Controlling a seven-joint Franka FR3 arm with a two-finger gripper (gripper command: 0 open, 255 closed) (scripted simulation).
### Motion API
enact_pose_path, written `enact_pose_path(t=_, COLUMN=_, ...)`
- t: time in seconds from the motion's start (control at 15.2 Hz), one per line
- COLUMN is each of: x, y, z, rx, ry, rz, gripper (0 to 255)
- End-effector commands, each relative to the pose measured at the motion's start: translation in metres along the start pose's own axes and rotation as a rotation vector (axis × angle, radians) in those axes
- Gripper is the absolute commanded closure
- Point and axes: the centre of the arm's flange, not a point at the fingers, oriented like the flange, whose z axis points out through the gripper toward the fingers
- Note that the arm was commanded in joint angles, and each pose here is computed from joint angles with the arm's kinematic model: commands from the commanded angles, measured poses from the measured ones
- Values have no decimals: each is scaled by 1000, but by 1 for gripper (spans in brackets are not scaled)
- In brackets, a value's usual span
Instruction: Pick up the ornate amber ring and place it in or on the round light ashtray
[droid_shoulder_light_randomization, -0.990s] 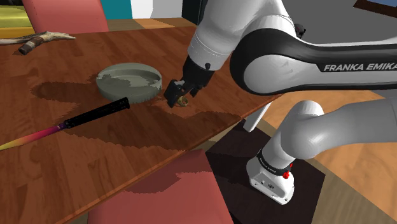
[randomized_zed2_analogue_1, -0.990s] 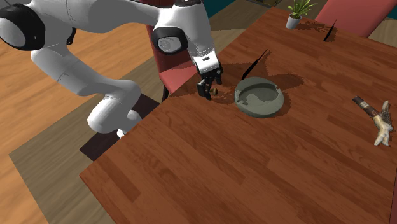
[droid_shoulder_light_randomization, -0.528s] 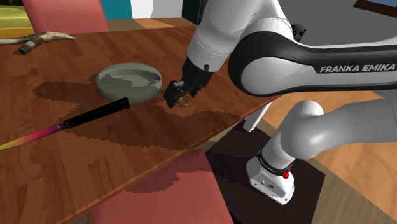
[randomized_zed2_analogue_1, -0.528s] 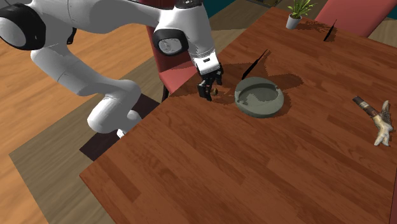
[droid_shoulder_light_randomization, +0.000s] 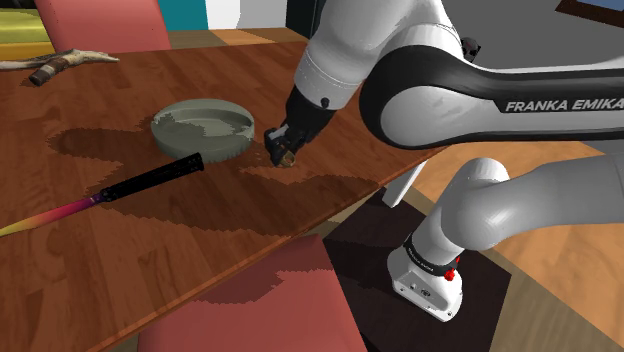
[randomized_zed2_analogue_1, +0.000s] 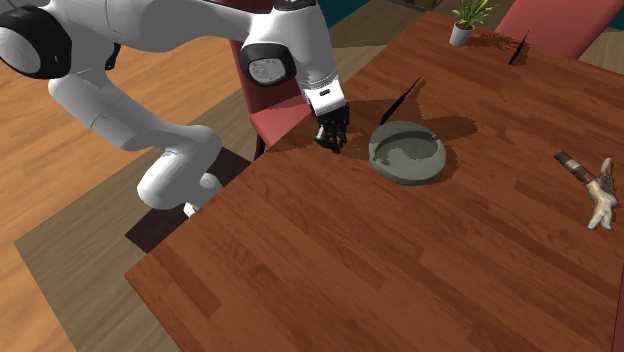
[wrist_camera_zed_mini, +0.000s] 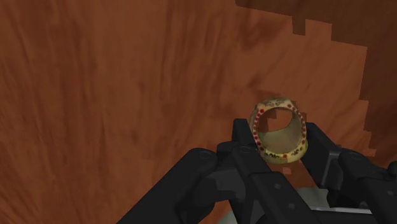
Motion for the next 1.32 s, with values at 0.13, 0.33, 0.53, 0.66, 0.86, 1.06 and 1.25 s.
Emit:
enact_pose_path(t=0.13, x=-1, y=0, z=0, rx=-5, ry=-15, rz=-1, gripper=255)
enact_pose_path(t=0.33, x=4, y=-1, z=-15, rx=-5, ry=-15, rz=-1, gripper=255)
enact_pose_path(t=0.53, x=9, y=-2, z=-30, rx=-5, ry=-15, rz=-1, gripper=255)
enact_pose_path(t=0.66, x=13, y=-2, z=-40, rx=-5, ry=-15, rz=-1, gripper=255)
enact_pose_path(t=0.86, x=18, y=-3, z=-55, rx=-5, ry=-15, rz=-1, gripper=255)
enact_pose_path(t=1.06, x=23, y=-4, z=-70, rx=-5, ry=-15, rz=-1, gripper=255)
enact_pose_path(t=1.25, x=28, y=-5, z=-85, rx=-5, ry=-15, rz=-1, gripper=255)
